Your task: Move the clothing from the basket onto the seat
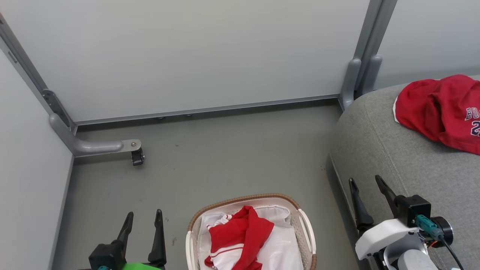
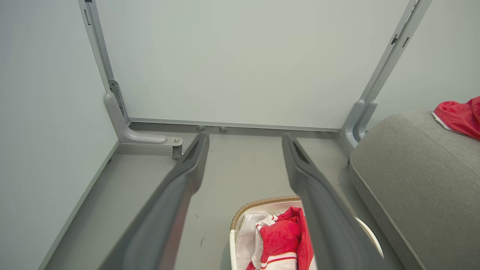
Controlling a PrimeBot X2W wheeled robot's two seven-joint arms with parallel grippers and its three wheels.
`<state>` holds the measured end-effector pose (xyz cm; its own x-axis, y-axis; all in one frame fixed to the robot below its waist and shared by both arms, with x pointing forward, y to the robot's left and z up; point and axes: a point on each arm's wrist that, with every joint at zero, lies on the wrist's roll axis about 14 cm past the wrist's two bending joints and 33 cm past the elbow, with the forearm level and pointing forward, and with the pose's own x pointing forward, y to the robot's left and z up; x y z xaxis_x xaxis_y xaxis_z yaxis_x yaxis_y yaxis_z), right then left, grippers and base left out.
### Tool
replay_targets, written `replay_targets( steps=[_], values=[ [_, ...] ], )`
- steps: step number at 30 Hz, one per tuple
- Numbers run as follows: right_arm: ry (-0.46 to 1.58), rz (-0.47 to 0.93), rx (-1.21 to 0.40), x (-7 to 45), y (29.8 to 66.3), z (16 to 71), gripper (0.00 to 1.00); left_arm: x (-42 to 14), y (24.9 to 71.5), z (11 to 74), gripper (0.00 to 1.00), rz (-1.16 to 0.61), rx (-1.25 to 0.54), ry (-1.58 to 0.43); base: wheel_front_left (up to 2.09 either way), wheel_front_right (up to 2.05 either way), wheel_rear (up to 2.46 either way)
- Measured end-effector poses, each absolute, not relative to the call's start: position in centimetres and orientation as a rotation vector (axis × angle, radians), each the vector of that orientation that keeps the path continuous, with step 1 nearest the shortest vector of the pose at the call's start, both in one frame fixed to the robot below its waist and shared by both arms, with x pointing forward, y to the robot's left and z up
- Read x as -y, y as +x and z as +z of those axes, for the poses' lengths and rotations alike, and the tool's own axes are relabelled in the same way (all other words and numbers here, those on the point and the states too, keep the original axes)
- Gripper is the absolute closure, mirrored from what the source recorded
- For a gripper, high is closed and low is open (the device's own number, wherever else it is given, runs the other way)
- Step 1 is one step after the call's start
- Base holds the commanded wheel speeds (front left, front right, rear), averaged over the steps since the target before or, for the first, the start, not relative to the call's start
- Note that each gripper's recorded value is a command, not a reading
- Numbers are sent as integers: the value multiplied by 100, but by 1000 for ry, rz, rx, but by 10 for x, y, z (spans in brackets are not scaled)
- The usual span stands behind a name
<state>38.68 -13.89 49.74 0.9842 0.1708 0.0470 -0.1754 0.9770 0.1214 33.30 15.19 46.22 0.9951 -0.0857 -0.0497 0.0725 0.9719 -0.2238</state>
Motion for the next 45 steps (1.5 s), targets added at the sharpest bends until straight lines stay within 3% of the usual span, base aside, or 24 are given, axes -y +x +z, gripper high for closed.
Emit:
replay_targets(
  steps=[10,22,36,45],
  values=[
    [117,162,33,143,395,495,0,-133,340,453,0,-134,-98,-228,0,0,0],
    [61,133,96,156,457,508,0,-75,411,421,0,-349,-209,-160,0,0,0],
    [60,81,13,177,511,448,0,-20,421,273,0,-592,-649,-47,0,0,0],
    [60,42,-44,196,520,411,0,4,409,202,0,-698,-834,-15,0,0,0]
  ],
)
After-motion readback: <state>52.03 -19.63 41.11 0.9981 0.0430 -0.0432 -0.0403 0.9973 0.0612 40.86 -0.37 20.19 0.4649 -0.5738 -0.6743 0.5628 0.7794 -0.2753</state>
